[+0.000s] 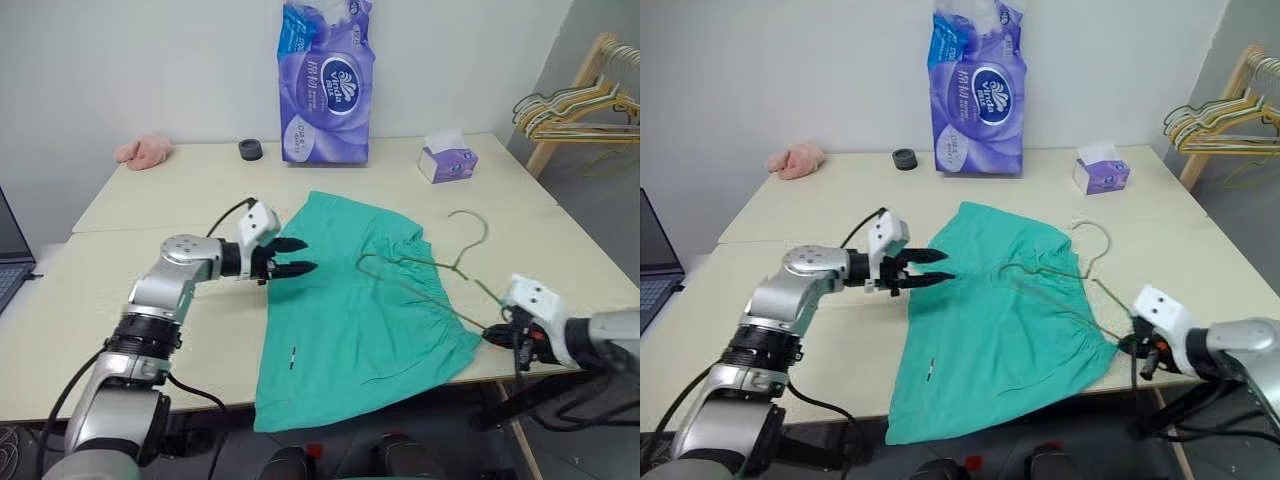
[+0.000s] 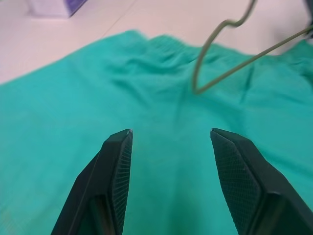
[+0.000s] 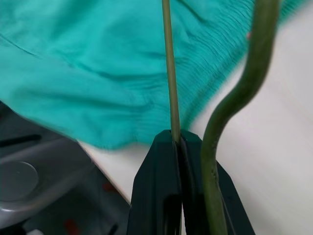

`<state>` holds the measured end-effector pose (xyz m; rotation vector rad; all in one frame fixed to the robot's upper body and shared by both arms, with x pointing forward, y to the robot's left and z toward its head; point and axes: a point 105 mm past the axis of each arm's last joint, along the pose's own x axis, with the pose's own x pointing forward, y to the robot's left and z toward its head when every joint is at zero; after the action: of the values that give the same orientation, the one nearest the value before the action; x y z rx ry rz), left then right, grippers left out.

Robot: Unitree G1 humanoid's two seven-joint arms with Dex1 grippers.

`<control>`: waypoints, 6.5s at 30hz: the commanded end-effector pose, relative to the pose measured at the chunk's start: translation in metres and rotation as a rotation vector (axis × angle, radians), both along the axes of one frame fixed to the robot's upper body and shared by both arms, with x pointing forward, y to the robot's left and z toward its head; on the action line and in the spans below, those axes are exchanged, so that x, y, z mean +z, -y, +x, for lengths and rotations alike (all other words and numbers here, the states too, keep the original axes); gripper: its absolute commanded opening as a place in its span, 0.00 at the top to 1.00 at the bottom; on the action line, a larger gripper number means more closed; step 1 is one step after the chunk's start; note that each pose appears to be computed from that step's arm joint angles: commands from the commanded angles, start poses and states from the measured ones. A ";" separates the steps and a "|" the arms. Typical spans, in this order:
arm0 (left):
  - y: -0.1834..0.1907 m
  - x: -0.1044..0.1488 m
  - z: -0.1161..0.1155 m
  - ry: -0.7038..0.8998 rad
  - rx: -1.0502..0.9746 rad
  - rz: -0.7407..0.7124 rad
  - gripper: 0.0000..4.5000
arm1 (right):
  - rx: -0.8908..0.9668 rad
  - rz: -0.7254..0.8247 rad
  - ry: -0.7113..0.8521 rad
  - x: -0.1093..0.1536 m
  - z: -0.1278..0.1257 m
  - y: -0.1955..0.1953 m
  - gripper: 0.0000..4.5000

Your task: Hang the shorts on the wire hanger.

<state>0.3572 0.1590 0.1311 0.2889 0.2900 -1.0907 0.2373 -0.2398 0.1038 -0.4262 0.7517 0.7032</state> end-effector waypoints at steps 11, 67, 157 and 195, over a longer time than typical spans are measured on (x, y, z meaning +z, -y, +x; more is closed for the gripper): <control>0.026 0.001 -0.035 -0.160 -0.208 -0.092 0.41 | -0.326 0.113 -0.101 -0.020 -0.025 0.048 1.00; 0.026 -0.008 -0.025 -0.107 -0.187 -0.062 0.41 | -0.474 0.277 -0.108 -0.031 -0.012 0.037 1.00; 0.024 0.081 0.033 0.409 -0.278 0.238 0.00 | 0.287 -0.021 0.366 0.026 0.072 -0.103 1.00; 0.061 0.017 0.013 0.255 -0.508 0.259 0.78 | 0.491 -0.145 0.461 0.042 0.061 -0.126 1.00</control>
<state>0.3704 0.1072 0.1390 0.7459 0.1915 -1.4898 0.3004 -0.1294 0.1212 -0.8388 0.3796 0.9290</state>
